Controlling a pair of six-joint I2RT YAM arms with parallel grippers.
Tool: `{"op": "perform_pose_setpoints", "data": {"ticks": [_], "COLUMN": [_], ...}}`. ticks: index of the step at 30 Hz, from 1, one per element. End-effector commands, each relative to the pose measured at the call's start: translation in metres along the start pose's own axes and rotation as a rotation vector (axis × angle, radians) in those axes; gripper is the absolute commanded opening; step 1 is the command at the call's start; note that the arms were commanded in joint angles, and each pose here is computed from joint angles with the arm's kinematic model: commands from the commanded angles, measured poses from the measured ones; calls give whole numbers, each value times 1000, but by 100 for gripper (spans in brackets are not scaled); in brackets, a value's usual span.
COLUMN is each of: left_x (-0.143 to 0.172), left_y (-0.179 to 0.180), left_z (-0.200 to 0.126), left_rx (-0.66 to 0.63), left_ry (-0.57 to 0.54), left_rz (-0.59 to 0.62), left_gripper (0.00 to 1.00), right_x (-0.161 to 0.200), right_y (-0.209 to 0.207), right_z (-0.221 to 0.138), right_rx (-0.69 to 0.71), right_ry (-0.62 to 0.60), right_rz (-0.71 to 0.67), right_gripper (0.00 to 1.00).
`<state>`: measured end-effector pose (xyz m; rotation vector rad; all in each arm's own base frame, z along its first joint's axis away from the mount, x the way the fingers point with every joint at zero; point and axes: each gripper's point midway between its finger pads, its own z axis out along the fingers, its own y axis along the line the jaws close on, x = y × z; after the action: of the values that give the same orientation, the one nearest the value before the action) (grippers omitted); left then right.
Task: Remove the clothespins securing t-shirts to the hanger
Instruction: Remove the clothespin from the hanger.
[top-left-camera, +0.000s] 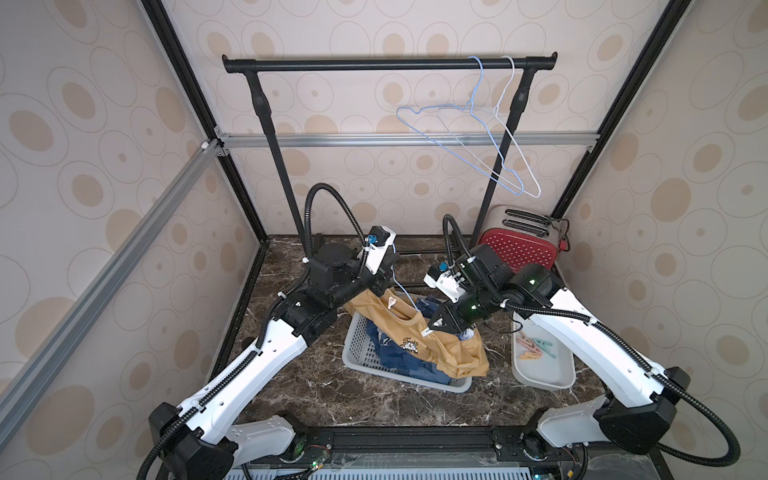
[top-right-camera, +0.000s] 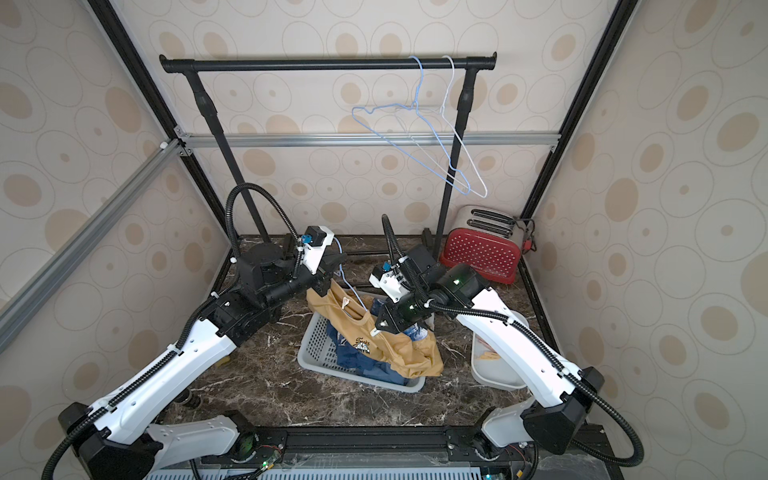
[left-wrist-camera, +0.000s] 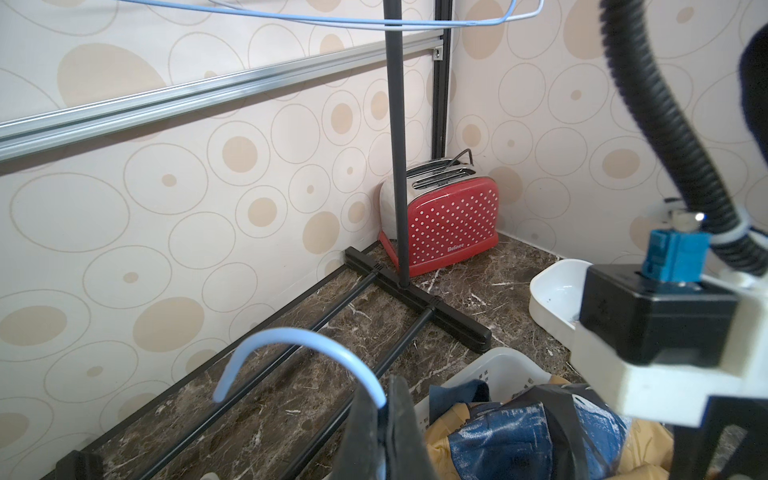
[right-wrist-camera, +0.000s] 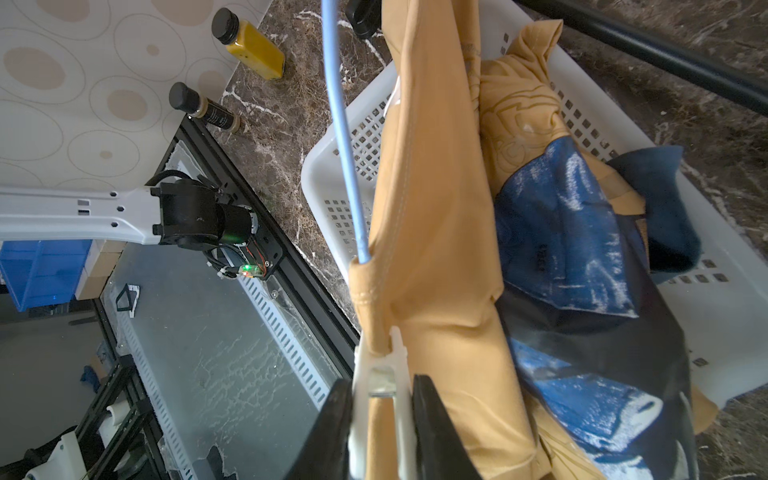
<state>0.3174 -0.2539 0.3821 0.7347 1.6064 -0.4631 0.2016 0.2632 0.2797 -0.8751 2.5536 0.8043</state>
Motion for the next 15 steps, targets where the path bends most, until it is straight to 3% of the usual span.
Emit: {"op": "perform_pose_setpoints", "data": {"ticks": [1, 11, 15], "left_x": [-15, -6, -7], "left_y": [1, 1, 2], "left_z": [-5, 0, -1], "left_rx": [-9, -8, -15], "left_ry": [-52, -31, -30], "left_rz": [8, 12, 13], "left_gripper": [0, 0, 0], "right_x": [-2, -4, 4], "right_y": [4, -9, -32], "right_z": [-11, -37, -54], "right_rx": [10, 93, 218], "right_ry": [-26, -86, -76], "right_rz": [-13, 10, 19], "right_gripper": [22, 21, 21]}}
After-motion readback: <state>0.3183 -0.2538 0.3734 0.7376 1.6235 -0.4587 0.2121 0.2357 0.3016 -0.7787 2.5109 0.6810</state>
